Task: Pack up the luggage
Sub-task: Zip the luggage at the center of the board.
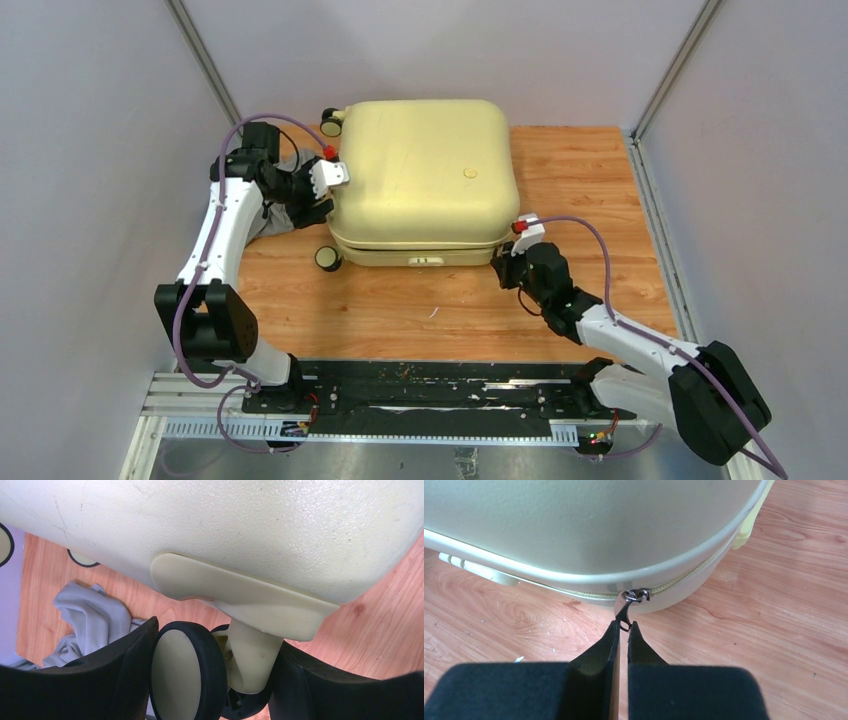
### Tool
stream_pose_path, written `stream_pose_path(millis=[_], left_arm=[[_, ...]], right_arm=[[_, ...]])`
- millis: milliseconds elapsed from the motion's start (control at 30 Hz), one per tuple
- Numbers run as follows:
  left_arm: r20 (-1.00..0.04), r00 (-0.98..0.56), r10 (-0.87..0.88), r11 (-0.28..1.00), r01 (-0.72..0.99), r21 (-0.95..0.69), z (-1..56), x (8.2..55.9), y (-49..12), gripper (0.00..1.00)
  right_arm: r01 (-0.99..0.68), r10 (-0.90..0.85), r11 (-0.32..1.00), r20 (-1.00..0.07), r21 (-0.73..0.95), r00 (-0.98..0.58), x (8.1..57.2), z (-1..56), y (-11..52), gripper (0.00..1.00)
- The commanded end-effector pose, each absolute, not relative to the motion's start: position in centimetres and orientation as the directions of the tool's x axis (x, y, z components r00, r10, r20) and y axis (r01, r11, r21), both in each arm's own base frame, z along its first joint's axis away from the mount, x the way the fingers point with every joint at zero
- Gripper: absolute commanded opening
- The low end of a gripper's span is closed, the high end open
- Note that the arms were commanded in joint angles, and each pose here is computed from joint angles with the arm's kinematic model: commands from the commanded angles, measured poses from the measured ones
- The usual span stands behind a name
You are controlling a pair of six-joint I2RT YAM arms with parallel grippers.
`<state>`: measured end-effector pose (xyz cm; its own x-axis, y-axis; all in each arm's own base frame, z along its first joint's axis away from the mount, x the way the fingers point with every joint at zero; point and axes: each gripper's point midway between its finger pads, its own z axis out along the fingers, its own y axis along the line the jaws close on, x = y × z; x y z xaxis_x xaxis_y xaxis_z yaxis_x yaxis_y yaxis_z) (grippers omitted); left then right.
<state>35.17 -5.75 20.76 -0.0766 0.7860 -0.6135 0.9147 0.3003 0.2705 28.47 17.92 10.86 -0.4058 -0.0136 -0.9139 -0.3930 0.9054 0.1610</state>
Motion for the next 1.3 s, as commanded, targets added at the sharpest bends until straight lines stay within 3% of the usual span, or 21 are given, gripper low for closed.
stream_pose_path(millis=[0, 333, 633, 700, 733, 800, 900, 1067, 1267], left_arm=[[-0.662, -0.015, 0.749, 0.295, 0.903, 0.312, 23.4, 34.2, -7.0, 0.0], [-0.678, -0.036, 0.735, 0.281, 0.925, 0.255, 22.6, 32.7, -9.2, 0.0], [-0.712, -0.069, 0.699, 0.292, 0.936, 0.196, 22.9, 32.0, -11.1, 0.0], [-0.701, -0.076, 0.709, 0.309, 0.927, 0.212, 23.3, 32.5, -10.8, 0.0], [-0.695, -0.082, 0.714, 0.319, 0.922, 0.219, 23.5, 32.7, -10.5, 0.0], [-0.688, -0.077, 0.721, 0.325, 0.915, 0.238, 23.8, 33.0, -10.1, 0.0], [-0.684, -0.066, 0.726, 0.321, 0.913, 0.252, 24.0, 33.1, -10.0, 0.0], [-0.688, -0.06, 0.724, 0.318, 0.913, 0.255, 24.2, 33.0, -10.1, 0.0], [-0.697, -0.053, 0.715, 0.325, 0.908, 0.265, 25.0, 33.1, -10.2, 0.0]], right_arm=[[-0.358, 0.048, 0.922, -0.96, 0.149, -0.276, 29.6, 14.2, 17.3, 0.0], [-0.507, 0.004, 0.849, -0.962, 0.148, -0.274, 27.8, 14.4, 20.4, 0.0], [-0.724, -0.043, 0.667, -0.962, 0.174, -0.271, 23.5, 16.3, 28.8, 0.0], [-0.66, -0.028, 0.731, -0.958, 0.176, -0.287, 24.2, 16.6, 27.2, 0.0], [-0.616, -0.004, 0.767, -0.958, 0.182, -0.288, 24.7, 16.7, 25.7, 0.05], [-0.552, 0.061, 0.806, -0.956, 0.216, -0.286, 25.3, 17.6, 22.9, 0.26], [-0.444, 0.079, 0.868, -0.945, 0.222, -0.319, 25.6, 16.8, 19.0, 0.42], [-0.301, 0.131, 0.92, -0.921, 0.25, -0.368, 26.1, 15.0, 14.1, 0.58], [-0.378, 0.067, 0.9, -0.926, 0.217, -0.371, 27.7, 14.3, 14.5, 0.75]])
